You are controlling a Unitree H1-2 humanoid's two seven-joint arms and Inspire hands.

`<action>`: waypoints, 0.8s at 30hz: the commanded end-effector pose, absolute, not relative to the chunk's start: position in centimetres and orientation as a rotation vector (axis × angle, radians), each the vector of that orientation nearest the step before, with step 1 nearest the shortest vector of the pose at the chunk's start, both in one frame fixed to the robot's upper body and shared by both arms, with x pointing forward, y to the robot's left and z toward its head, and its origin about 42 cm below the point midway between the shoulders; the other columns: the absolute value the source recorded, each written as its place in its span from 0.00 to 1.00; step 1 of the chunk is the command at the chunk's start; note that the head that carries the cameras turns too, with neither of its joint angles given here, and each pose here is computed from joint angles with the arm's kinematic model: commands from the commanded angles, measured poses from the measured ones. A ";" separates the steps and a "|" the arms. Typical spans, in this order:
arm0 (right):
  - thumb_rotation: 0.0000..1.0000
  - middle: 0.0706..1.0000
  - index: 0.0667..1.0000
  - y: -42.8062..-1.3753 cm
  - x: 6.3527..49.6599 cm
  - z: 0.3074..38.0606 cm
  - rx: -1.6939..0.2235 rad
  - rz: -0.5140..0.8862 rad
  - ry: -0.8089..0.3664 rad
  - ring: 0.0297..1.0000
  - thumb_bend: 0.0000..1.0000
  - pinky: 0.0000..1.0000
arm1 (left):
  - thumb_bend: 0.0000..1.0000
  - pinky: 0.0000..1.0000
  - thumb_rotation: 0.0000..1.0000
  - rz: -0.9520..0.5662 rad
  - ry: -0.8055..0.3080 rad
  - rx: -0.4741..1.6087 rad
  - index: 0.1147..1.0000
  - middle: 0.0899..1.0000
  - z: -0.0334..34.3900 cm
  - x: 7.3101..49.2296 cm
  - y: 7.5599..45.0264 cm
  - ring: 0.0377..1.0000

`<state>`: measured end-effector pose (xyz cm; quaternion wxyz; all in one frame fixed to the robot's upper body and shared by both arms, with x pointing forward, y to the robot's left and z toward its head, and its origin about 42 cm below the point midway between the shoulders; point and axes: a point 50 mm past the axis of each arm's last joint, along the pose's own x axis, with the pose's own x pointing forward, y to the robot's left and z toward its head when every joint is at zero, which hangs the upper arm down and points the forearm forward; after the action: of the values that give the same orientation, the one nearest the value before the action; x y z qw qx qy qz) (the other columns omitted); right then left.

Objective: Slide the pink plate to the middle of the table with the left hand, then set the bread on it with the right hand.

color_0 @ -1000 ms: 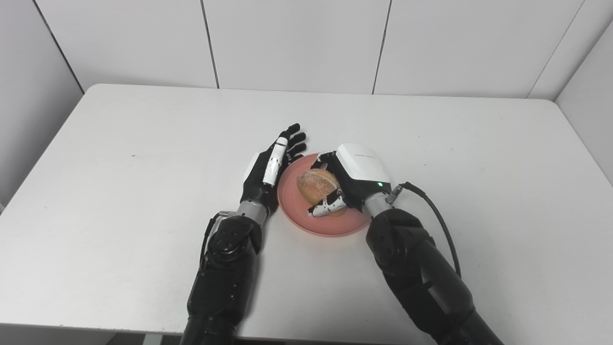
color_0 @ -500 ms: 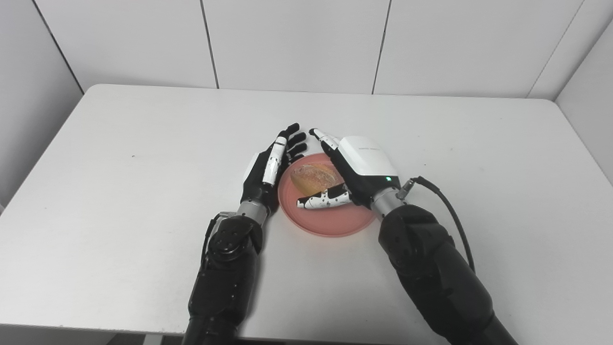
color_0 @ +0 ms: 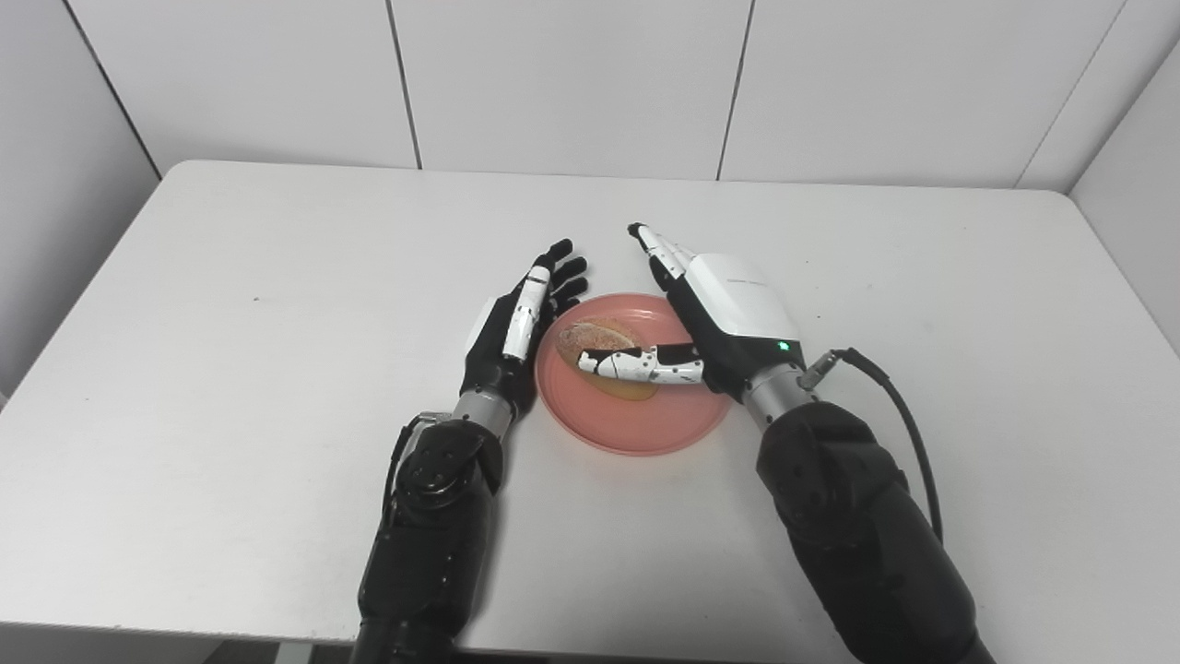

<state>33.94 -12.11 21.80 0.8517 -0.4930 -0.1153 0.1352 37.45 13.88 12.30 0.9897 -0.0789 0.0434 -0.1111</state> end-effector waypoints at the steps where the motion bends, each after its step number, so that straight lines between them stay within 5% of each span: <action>1: 0.87 0.97 0.99 -12.5 33.4 23.3 -0.945 0.249 -0.341 0.95 0.94 0.89 | 0.34 0.91 1.00 -0.209 0.079 -0.134 0.87 0.89 12.0 36.9 14.4 0.91; 8: 0.99 0.98 0.98 -13.9 31.0 20.5 -0.580 0.174 -0.347 0.94 0.72 0.84 | 0.35 0.91 1.00 -0.179 0.038 -0.085 0.89 0.91 11.9 34.7 15.3 0.91; 16: 1.00 1.00 1.00 -15.1 28.8 17.9 -0.225 0.012 -0.269 0.99 0.55 0.95 | 0.39 0.95 1.00 -0.155 0.015 -0.109 0.94 0.95 12.1 31.8 16.5 0.95; 24: 1.00 0.99 0.99 -15.8 27.2 16.7 -0.079 -0.043 -0.153 0.97 0.46 0.95 | 0.39 0.96 1.00 -0.130 0.008 -0.127 0.95 0.96 12.4 30.0 16.7 0.95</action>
<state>27.16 -16.14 15.41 0.9963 -0.0603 -0.0591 -0.0139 29.94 16.98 11.84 0.9960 -0.0558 0.0118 -0.0693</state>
